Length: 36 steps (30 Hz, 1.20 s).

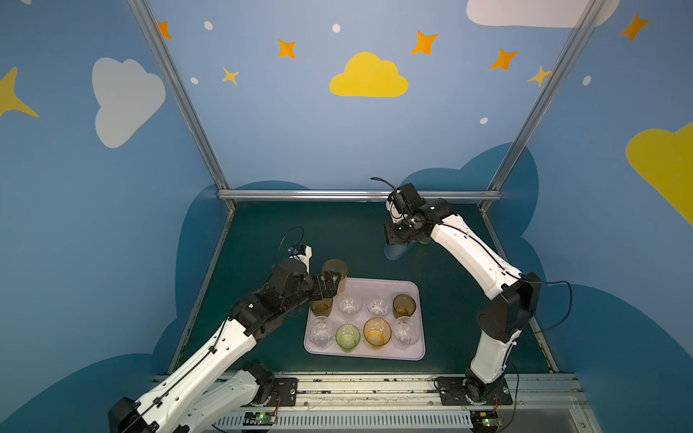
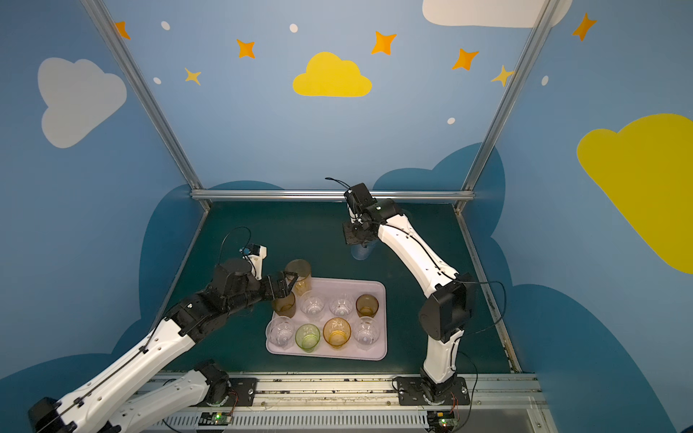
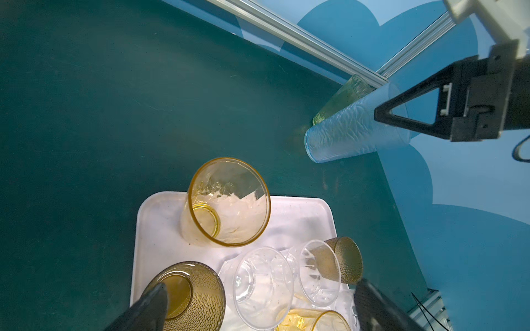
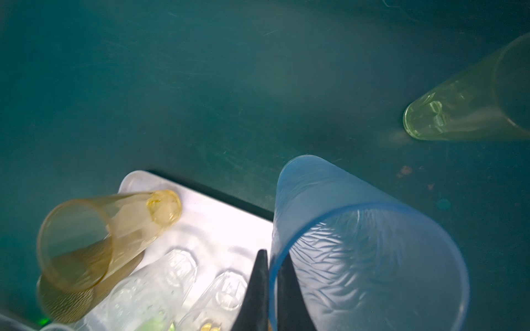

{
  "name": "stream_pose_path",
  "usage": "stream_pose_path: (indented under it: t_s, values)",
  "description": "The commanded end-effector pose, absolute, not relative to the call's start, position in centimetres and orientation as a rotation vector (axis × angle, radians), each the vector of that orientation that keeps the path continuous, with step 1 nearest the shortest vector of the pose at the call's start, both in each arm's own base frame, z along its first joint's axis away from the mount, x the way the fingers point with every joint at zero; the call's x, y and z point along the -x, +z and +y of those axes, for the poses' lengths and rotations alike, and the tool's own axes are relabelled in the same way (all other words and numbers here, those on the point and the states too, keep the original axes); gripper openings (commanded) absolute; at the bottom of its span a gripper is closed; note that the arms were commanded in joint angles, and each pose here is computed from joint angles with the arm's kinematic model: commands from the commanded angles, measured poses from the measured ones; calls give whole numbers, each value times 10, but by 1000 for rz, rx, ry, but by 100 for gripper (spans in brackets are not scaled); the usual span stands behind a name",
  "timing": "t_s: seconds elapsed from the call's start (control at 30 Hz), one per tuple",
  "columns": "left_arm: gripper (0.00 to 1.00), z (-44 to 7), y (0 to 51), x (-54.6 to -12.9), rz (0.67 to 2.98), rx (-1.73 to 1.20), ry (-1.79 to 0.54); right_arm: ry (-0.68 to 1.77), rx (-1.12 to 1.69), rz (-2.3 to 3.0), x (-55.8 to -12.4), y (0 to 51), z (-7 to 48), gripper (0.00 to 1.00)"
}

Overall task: Place the glasses into the tray
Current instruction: 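Lift the frosted blue glass and carry it over the tray with the right gripper, then lower the frosted blue glass onto the tray and open the right gripper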

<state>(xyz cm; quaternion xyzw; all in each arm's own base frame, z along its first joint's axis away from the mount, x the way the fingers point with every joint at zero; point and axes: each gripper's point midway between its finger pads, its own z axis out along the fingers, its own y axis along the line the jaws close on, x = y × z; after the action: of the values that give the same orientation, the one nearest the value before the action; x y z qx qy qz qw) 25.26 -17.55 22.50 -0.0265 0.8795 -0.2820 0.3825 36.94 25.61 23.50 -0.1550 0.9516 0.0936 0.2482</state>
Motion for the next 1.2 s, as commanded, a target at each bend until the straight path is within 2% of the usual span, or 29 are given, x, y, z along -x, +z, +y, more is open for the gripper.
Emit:
stream_pose_path:
  t_s: [0.0,0.17,0.43,1.17]
  values:
    - [100,-172,224,-247,2252,75,-727,299,441,2568,-344,251,265,0]
    - [100,-172,220,-243,2269,75,-733,307,529,2572,-310,246,286,0]
    - [100,-177,216,-240,2288,68,-765,281,593,2615,-284,224,311,0]
    - [100,-161,216,-228,2258,103,-750,294,588,2734,-275,169,342,0]
